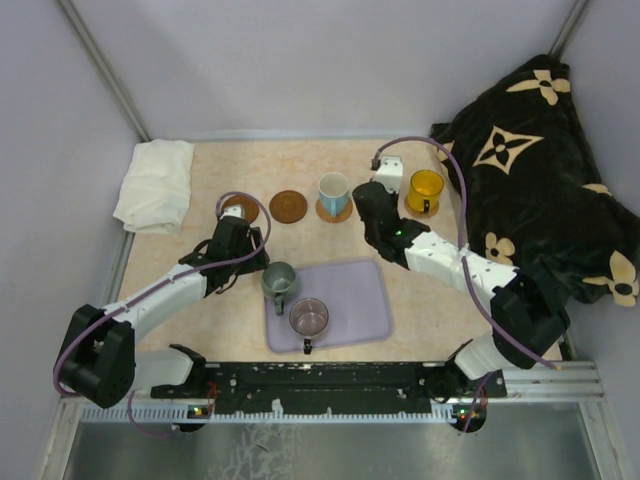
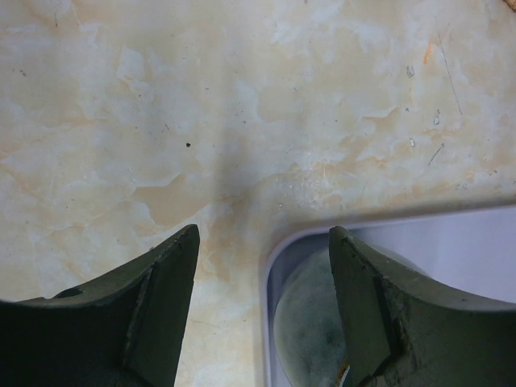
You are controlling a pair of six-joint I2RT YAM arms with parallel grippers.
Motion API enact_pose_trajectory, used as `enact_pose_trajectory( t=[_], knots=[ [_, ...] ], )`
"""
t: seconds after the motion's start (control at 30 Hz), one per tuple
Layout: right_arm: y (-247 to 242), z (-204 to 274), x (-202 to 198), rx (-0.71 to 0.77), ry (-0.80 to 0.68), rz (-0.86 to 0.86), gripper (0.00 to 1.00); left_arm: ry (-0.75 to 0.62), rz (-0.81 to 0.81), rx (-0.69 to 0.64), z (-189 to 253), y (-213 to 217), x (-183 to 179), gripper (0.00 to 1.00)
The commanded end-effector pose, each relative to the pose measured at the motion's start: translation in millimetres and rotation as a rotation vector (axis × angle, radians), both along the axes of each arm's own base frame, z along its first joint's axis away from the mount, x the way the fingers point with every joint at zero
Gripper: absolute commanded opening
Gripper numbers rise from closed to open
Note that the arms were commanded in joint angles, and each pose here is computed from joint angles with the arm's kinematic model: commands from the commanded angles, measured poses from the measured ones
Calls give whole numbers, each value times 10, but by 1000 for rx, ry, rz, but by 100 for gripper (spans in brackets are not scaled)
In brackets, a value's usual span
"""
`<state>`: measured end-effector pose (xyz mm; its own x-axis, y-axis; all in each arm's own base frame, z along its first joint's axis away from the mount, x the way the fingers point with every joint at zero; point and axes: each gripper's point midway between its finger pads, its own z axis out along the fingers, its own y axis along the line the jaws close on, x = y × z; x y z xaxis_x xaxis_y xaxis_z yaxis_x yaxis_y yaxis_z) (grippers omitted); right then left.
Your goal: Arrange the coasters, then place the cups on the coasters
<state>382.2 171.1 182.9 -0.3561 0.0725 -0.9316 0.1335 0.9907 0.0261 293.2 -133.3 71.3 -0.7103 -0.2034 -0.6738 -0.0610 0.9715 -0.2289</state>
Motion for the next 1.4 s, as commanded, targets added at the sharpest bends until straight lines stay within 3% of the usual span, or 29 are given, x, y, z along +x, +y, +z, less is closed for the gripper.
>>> enact_pose_trajectory(
  t=[0.0, 0.6, 1.37],
  knots=[
    [-214, -108, -45, 41, 19, -67, 0, -17, -25, -19, 98, -79, 27, 72],
    [-442, -549, 197, 114, 125, -94, 0, -4, -16, -4, 68, -47, 12, 72],
    [-435, -772, 567, 73, 133, -108, 0, 9, -10, 21, 20, -14, 14, 72]
  ],
)
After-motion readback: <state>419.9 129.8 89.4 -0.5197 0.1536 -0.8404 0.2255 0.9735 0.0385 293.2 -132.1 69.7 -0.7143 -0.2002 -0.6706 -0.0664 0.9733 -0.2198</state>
